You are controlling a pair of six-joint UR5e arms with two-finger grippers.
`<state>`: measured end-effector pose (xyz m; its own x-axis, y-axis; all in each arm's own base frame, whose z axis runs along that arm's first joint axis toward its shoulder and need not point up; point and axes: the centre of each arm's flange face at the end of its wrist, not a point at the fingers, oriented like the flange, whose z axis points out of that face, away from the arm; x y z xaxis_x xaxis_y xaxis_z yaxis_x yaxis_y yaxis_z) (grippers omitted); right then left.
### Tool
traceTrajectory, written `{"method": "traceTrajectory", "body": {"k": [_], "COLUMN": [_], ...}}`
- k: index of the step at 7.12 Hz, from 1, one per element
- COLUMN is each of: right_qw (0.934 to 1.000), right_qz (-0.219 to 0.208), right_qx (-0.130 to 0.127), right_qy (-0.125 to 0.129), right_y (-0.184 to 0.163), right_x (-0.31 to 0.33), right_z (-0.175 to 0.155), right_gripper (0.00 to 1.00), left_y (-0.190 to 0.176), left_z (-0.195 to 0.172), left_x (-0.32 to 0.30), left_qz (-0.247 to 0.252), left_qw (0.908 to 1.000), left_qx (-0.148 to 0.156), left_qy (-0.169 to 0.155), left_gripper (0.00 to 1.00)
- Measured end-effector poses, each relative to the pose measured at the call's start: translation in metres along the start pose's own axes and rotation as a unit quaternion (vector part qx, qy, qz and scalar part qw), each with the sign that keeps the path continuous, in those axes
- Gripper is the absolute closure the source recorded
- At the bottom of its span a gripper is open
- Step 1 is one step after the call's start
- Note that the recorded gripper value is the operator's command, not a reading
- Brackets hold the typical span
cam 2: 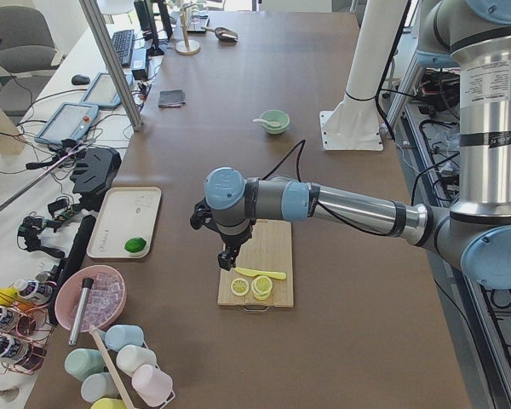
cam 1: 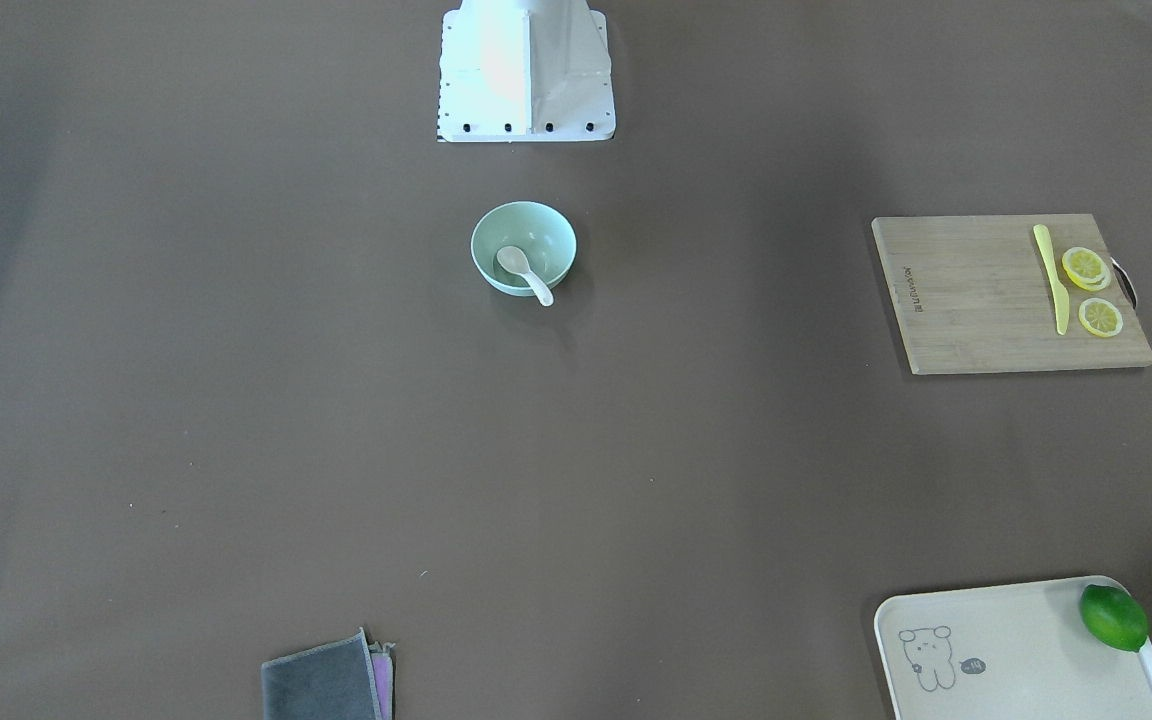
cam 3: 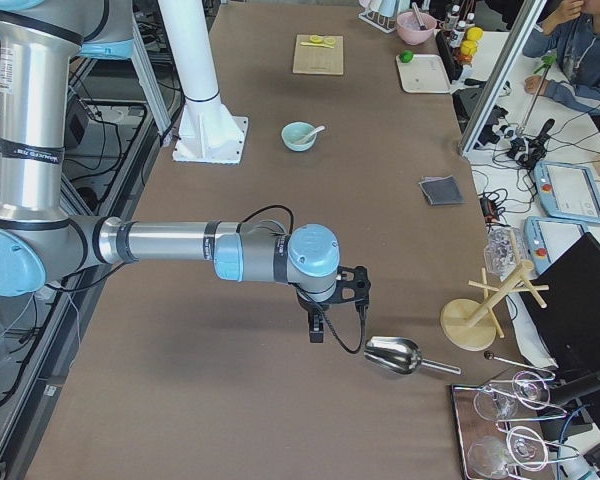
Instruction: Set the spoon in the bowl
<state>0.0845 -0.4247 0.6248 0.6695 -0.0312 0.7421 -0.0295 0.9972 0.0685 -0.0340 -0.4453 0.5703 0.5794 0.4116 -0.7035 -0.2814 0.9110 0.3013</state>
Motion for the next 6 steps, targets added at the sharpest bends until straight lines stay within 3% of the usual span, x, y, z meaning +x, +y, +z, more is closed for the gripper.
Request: {"method": "traceTrajectory", "body": {"k": [2,4,6], "right_qw": [1.0,1.0,1.0], "right_qz": [0.001,0.0,0.0], "right_qx": [0.002,0.003,0.003], "right_qy": [0.0,0.0,0.0], "right_y": [0.0,-0.001,-0.001], "right_x": [0.001,0.0,0.0], "right_z": [-0.001,-0.002,-0.002], "right_gripper": [0.0,0.0,0.0], "left_y": [-0.001,-0.004,-0.006], "left_z": [0.0,-0.002,-0.004], "left_x": [-0.002,-0.008,-0.012], "left_qz": [-0.003,0.002,0.002], "left_qw": [1.0,0.9984,0.9969], "left_qx": [-0.003,-0.019,-0.026], "left_qy": [-0.006,-0.053,-0.074], "left_gripper": [0.02,0.02,0.02]}}
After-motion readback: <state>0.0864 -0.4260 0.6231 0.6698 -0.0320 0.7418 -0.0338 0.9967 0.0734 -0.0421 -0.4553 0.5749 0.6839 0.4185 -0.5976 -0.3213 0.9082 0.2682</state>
